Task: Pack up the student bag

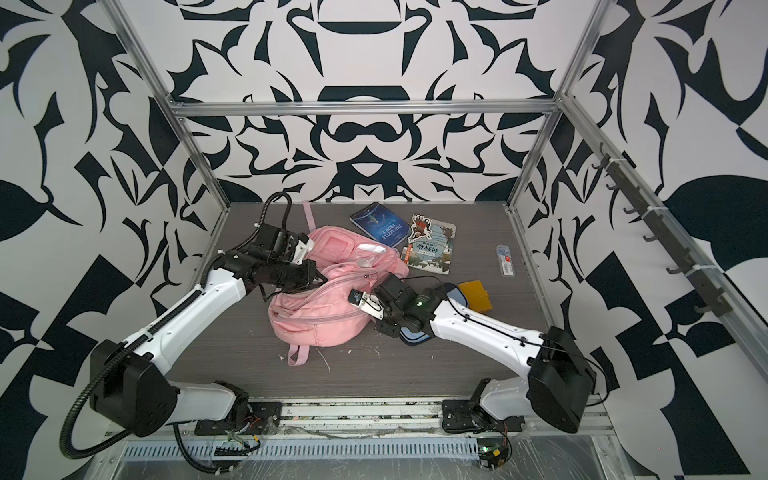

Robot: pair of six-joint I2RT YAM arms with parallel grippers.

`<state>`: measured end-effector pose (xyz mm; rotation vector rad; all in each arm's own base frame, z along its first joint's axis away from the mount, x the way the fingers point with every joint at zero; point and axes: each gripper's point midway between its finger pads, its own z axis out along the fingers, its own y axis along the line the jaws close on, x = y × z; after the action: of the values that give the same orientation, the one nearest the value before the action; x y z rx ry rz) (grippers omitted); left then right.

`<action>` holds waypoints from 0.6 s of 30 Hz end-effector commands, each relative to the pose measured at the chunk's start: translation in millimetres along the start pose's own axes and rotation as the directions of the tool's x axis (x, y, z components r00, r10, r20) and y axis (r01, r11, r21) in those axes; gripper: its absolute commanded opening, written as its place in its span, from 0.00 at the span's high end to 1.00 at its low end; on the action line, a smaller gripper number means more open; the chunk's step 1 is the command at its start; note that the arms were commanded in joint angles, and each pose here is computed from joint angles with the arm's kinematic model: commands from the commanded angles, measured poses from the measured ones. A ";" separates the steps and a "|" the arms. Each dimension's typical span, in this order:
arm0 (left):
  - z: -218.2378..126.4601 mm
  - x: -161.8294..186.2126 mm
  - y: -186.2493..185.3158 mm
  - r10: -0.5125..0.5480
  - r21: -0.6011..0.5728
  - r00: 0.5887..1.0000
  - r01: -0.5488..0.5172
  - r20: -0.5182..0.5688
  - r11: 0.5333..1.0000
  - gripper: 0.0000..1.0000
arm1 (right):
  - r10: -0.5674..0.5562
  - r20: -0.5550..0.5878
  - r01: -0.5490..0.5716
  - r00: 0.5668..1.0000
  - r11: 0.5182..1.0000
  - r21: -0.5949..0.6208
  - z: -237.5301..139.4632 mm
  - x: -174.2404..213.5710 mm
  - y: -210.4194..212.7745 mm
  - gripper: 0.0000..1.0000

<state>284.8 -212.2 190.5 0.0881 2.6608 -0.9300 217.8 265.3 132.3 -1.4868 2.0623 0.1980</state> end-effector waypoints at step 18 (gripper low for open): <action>25.8 18.9 2.2 -0.064 -0.057 0.990 0.072 0.122 0.996 1.00 | 0.026 0.162 0.007 0.986 0.979 -0.202 -16.2 -44.1 40.6 1.00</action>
<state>257.6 -237.9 159.9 0.1126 2.6612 -0.8859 198.6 271.3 113.8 -1.5098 2.1473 0.3137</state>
